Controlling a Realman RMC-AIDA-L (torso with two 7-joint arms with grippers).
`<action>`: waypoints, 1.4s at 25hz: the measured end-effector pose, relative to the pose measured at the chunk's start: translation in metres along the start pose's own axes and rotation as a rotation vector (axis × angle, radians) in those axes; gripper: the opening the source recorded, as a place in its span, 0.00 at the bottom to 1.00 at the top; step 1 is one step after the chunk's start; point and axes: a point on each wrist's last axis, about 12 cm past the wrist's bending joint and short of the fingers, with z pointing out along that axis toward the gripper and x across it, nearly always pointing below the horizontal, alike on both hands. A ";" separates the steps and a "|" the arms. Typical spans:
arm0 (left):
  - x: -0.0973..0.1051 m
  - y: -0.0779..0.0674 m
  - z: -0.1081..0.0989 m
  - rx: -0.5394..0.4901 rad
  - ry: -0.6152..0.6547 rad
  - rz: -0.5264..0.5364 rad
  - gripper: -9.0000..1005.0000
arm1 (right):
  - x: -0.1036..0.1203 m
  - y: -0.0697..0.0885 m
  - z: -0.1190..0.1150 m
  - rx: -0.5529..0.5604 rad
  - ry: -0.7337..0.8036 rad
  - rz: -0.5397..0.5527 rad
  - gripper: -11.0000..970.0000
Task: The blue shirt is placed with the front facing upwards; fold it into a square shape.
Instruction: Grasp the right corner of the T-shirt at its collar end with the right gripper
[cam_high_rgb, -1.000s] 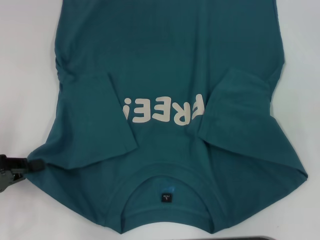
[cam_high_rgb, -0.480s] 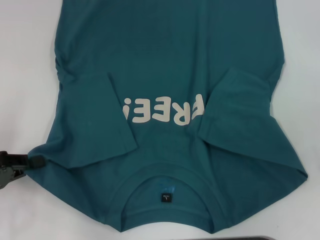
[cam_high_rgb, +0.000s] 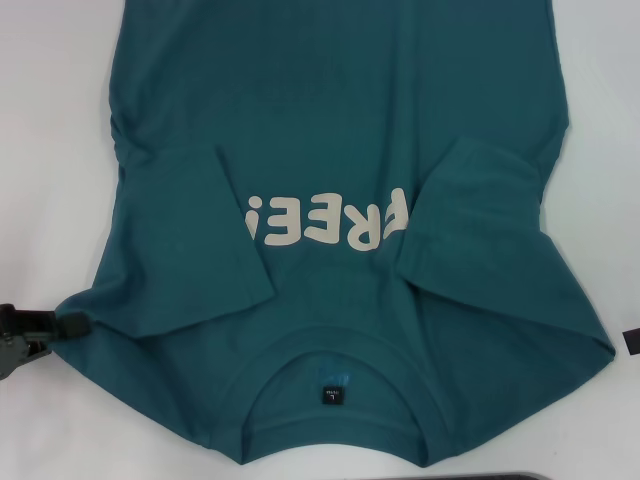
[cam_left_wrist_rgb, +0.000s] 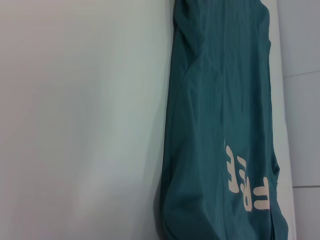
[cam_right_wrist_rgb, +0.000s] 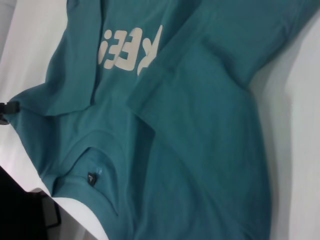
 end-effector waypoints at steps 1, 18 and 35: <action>0.000 0.000 0.000 0.000 0.000 0.000 0.04 | 0.000 0.000 0.001 0.004 0.001 0.002 0.88; 0.000 0.001 0.000 -0.004 0.002 -0.008 0.04 | -0.007 -0.001 0.017 0.022 0.024 -0.004 0.88; 0.000 0.002 -0.002 -0.015 -0.003 -0.011 0.04 | -0.009 -0.001 0.023 0.022 0.025 0.050 0.88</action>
